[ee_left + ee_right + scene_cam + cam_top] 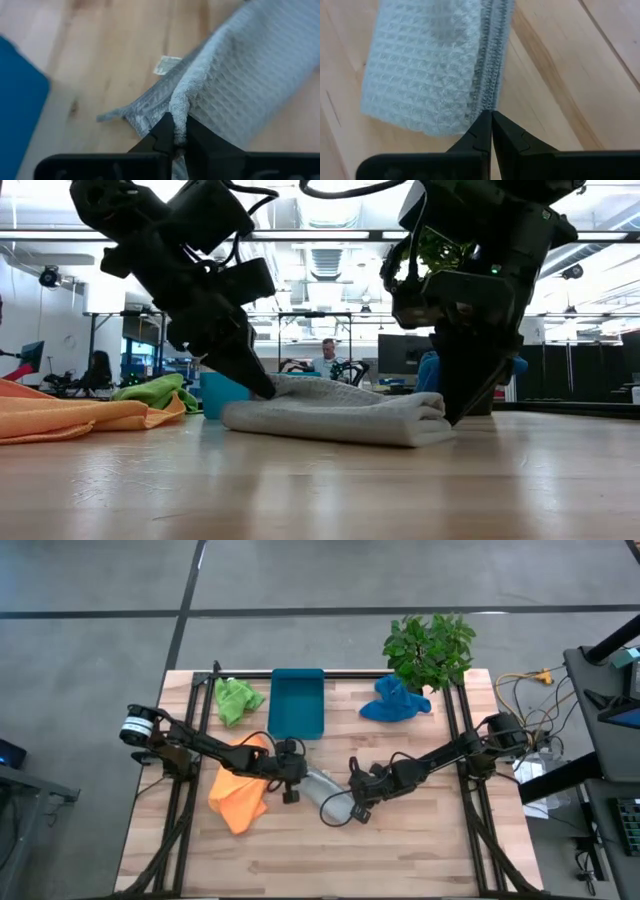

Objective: Fold microfiber towels
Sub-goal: Fold the grey microfiber cloth

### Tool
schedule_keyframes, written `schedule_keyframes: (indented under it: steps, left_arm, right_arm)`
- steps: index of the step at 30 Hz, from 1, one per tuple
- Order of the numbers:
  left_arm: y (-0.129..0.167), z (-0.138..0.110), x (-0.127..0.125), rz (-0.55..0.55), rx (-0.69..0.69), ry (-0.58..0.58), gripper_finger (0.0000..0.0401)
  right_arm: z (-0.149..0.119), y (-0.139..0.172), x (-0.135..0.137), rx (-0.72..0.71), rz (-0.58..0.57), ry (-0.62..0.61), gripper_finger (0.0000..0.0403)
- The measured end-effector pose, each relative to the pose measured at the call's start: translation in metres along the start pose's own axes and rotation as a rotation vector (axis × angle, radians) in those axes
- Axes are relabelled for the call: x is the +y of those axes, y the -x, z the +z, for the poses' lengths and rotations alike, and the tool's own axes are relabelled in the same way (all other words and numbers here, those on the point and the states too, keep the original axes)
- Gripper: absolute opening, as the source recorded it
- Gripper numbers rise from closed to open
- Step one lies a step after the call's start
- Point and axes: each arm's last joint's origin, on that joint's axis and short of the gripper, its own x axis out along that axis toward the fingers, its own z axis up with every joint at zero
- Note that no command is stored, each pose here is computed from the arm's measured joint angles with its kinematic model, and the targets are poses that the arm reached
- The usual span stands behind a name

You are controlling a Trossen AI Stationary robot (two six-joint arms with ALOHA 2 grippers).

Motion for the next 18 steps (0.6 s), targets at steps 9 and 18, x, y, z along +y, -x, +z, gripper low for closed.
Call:
schedule_keyframes:
  steps: [9, 18]
  left_arm:
    - [0.001, 0.008, 0.010, 0.045, -0.030, 0.062, 0.0104]
    - [0.017, 0.020, 0.022, 0.064, -0.099, 0.102, 0.0199]
  right_arm:
    - [0.001, 0.000, 0.001, -0.008, 0.009, -0.004, 0.0008]
    - [0.003, 0.011, 0.000, -0.090, -0.049, -0.086, 0.0008]
